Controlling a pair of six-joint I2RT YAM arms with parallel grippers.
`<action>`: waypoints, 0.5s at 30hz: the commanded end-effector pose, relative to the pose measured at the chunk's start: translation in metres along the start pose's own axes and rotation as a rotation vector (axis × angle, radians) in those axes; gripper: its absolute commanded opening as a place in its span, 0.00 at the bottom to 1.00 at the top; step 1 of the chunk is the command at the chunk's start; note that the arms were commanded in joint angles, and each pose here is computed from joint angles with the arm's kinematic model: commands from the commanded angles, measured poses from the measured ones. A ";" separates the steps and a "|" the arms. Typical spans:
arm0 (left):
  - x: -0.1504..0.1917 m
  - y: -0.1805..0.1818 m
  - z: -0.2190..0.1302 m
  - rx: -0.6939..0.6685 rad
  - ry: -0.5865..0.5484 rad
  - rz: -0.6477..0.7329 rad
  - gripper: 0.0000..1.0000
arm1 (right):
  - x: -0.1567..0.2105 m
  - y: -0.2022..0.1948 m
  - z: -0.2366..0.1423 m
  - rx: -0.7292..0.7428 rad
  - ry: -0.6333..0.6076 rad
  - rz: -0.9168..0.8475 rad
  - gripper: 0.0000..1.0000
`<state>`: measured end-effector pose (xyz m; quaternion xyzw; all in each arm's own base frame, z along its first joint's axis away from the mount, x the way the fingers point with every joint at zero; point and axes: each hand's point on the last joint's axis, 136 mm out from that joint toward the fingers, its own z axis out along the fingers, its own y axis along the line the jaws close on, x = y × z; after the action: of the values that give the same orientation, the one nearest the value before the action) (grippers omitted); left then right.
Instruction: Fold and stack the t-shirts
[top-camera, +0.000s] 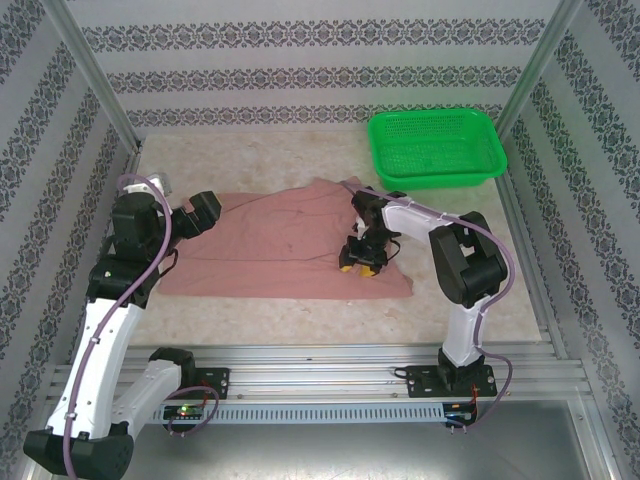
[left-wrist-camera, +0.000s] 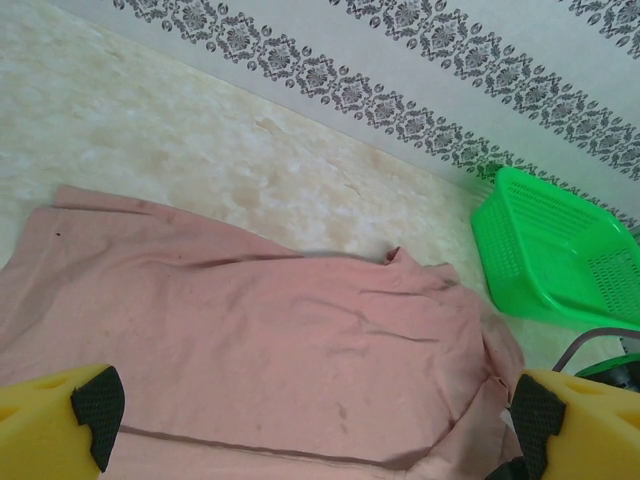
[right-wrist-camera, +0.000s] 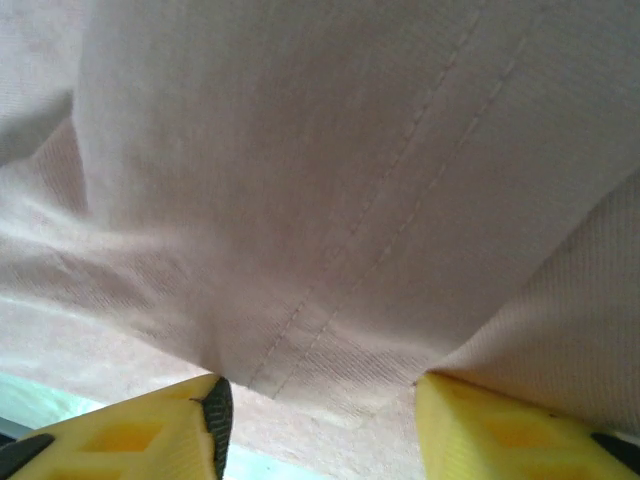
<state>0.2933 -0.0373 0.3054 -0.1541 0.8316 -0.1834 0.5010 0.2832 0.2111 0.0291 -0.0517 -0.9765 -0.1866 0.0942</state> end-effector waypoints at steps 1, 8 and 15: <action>-0.001 -0.002 -0.007 -0.001 -0.005 0.039 1.00 | -0.014 0.009 -0.005 -0.028 -0.033 0.010 0.42; 0.008 0.003 -0.003 -0.014 0.014 0.036 1.00 | -0.021 0.016 -0.009 -0.057 -0.038 0.006 0.20; 0.018 0.012 0.002 -0.039 0.035 0.032 1.00 | -0.028 0.023 -0.016 -0.081 -0.059 0.002 0.01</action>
<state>0.2911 -0.0366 0.2942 -0.1547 0.8380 -0.1772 0.4924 0.3074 0.2204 0.0396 -0.0609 -0.9734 -0.2101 0.0686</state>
